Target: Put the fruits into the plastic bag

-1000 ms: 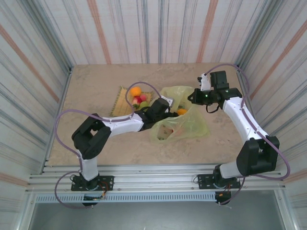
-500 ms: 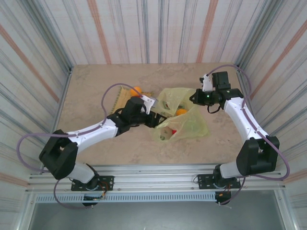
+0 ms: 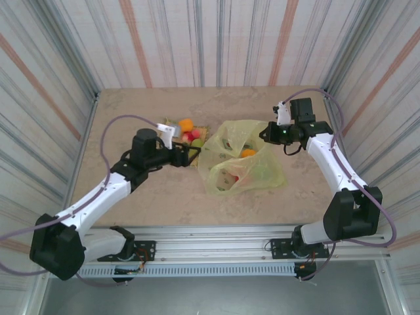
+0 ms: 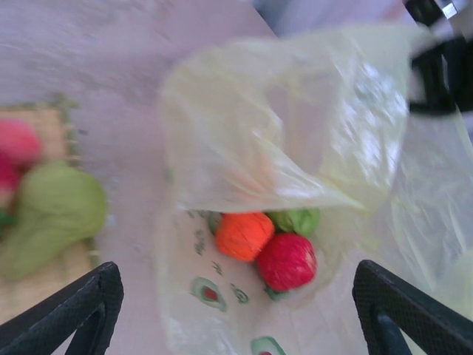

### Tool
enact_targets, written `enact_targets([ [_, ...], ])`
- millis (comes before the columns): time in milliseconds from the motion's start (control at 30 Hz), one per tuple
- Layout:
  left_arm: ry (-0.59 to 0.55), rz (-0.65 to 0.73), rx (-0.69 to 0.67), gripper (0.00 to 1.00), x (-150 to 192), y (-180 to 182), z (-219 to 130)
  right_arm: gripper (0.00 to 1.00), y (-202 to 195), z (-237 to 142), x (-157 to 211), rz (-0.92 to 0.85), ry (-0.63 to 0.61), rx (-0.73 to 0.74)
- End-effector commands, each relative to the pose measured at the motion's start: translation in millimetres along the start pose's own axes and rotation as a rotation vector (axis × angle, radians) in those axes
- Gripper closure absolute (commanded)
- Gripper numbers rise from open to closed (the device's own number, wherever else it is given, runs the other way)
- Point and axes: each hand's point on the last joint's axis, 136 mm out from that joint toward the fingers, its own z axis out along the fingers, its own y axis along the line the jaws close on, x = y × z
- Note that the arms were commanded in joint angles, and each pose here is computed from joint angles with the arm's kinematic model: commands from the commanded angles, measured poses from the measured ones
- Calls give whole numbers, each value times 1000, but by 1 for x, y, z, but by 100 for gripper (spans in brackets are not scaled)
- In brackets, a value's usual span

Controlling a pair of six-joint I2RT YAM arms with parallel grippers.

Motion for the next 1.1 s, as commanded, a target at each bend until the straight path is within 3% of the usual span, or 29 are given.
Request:
enact_targets([
  [0,-37,-161,-163,14,-6,45,-9,100,1,-7,-1,-29,-14,8],
  [200,21,-146,-361,11,-24,93,11,100,7,-6,-3,-38,-15,-2],
  [467,105,-77,-510,6,-36,145,61,100,13,-2,-4,-47,-11,-16],
  [700,167,-57,-541,1,-40,172,104,100,13,1,-4,-48,-6,-20],
  [1067,241,-59,-604,2,-35,206,142,100,9,1,-4,-43,-5,-16],
])
